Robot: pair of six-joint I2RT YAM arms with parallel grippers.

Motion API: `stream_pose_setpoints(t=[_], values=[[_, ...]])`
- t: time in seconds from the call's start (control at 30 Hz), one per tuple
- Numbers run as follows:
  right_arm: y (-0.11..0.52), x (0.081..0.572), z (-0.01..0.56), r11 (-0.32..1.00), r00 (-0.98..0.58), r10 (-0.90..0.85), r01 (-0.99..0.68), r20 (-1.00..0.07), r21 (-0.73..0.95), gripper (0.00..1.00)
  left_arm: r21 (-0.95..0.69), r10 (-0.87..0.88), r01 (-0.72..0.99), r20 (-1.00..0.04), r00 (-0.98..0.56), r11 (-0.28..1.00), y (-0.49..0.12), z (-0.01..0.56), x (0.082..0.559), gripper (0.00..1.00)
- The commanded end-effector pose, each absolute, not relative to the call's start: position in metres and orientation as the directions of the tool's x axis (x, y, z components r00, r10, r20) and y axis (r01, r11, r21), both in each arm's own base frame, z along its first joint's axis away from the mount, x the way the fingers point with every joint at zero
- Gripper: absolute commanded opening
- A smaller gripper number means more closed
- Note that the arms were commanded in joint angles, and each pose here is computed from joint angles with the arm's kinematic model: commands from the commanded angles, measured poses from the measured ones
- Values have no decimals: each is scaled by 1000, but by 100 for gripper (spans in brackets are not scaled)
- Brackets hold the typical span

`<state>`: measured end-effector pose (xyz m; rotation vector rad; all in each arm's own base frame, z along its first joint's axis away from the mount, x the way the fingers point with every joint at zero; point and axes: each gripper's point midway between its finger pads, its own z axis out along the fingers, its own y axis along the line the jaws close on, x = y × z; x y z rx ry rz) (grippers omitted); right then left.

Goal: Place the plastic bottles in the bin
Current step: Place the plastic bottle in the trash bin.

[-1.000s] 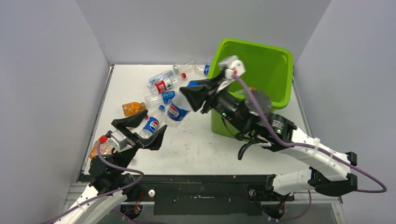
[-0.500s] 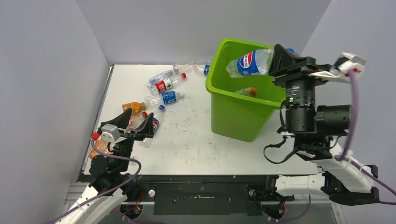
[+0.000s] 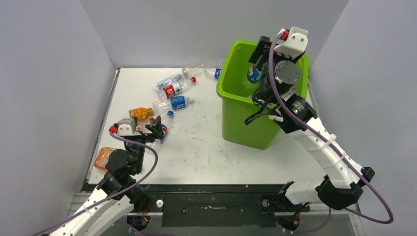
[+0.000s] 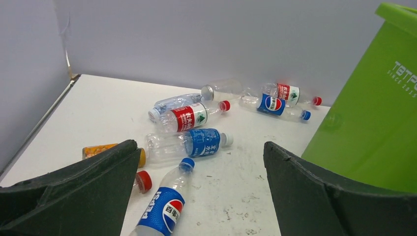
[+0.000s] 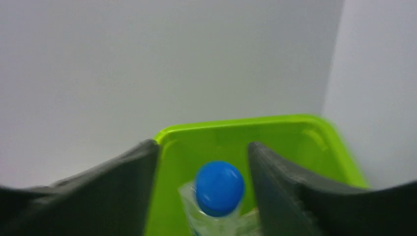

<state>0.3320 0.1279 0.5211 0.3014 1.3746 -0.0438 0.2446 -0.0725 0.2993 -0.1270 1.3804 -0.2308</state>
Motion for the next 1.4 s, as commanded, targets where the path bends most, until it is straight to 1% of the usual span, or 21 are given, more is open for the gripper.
stream_pose_setpoints(t=[0.0,0.03,0.07,0.17,0.23,0.27,0.3,0.37,0.4,0.47,0.53,0.67,0.77,0.9,1.0,1.07,1.17,1.37], values=[[137,356,527,952,140,284,76,-948,297,80,-241,-241,26,-951,195,970,-59,315,244,96],[136,360,528,950,131,293,70,-947,304,86,-239,-238,18,-952,192,971,-58,313,244,96],[136,360,530,947,130,307,57,-943,317,90,-237,-235,9,-953,190,971,-56,313,245,96],[144,347,545,925,144,380,-47,-914,378,97,-228,-219,-30,-959,181,973,-51,310,246,96],[153,332,559,897,141,434,-161,-890,412,99,-219,-206,-62,-964,168,974,-48,306,248,96],[161,322,567,877,131,456,-237,-880,418,100,-215,-200,-80,-967,160,973,-46,304,249,96],[176,309,574,845,107,466,-350,-878,405,100,-208,-193,-92,-970,148,974,-46,302,251,96],[202,282,578,761,67,464,-540,-883,359,100,-198,-184,-109,-975,124,974,-46,299,254,96],[213,264,582,698,51,472,-632,-880,338,100,-191,-179,-114,-978,106,975,-48,296,256,96],[229,235,579,588,11,466,-750,-884,301,100,-178,-171,-125,-983,68,976,-51,290,261,96],[238,216,567,509,-37,447,-811,-894,288,100,-148,-148,-132,-989,10,980,-54,281,265,96],[253,193,528,404,-119,366,-873,-923,273,100,-68,-85,-132,-988,-130,989,-66,256,278,96],[256,183,495,377,-154,314,-886,-937,271,100,3,-26,-102,-959,-284,995,-77,225,292,96],[254,175,466,369,-175,286,-887,-942,277,100,39,37,6,-875,-482,999,-98,181,305,96],[252,168,457,352,-188,286,-892,-940,285,100,118,106,20,-790,-604,993,-98,148,308,96],[251,162,454,336,-193,295,-896,-936,291,100,169,134,11,-742,-656,986,-92,132,311,96],[247,154,453,322,-197,317,-898,-928,301,100,226,149,-21,-708,-690,974,-78,117,315,96],[240,140,450,294,-210,340,-902,-917,316,100,229,121,-40,-646,-754,973,-66,88,323,96]])
